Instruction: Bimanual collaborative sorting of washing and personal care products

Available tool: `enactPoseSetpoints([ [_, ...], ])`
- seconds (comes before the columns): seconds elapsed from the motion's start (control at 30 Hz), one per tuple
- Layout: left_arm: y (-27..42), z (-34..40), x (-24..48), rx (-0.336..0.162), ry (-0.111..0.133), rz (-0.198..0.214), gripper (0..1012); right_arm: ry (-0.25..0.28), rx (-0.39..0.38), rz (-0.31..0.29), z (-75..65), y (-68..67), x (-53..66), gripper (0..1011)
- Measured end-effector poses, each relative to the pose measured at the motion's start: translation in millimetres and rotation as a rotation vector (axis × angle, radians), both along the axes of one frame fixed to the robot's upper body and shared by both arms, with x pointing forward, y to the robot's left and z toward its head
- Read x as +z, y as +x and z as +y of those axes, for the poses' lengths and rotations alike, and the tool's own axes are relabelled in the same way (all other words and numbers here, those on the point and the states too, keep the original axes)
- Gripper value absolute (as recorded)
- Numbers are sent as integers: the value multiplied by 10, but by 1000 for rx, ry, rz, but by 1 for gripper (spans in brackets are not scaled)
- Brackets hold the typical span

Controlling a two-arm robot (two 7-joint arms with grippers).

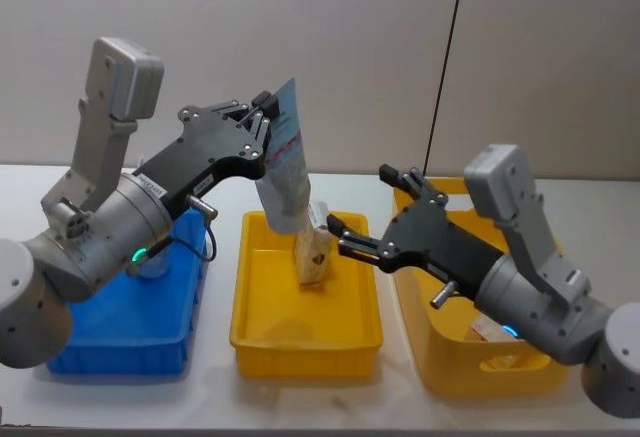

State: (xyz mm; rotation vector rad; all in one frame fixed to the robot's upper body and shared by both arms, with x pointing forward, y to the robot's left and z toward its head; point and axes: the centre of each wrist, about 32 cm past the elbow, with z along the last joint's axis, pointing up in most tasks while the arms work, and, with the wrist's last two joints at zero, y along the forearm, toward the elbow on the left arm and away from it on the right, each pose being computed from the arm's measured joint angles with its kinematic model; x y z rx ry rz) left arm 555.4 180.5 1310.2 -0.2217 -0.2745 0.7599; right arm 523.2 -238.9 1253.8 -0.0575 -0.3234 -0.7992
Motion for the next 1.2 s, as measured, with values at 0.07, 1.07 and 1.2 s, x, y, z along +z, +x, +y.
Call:
enactPoseSetpoints([
  [0.07, -4, -5, 3, -4, -1, -2, 0, 1, 12, 2, 25, 48, 15, 1004],
  [1.07, -50, -72, 62, -60, -18, -41, 0, 22, 139, 59, 320, 649, 42, 596],
  [1.2, -53, -71, 61, -63, -18, -43, 0, 21, 147, 63, 345, 676, 40, 525],
])
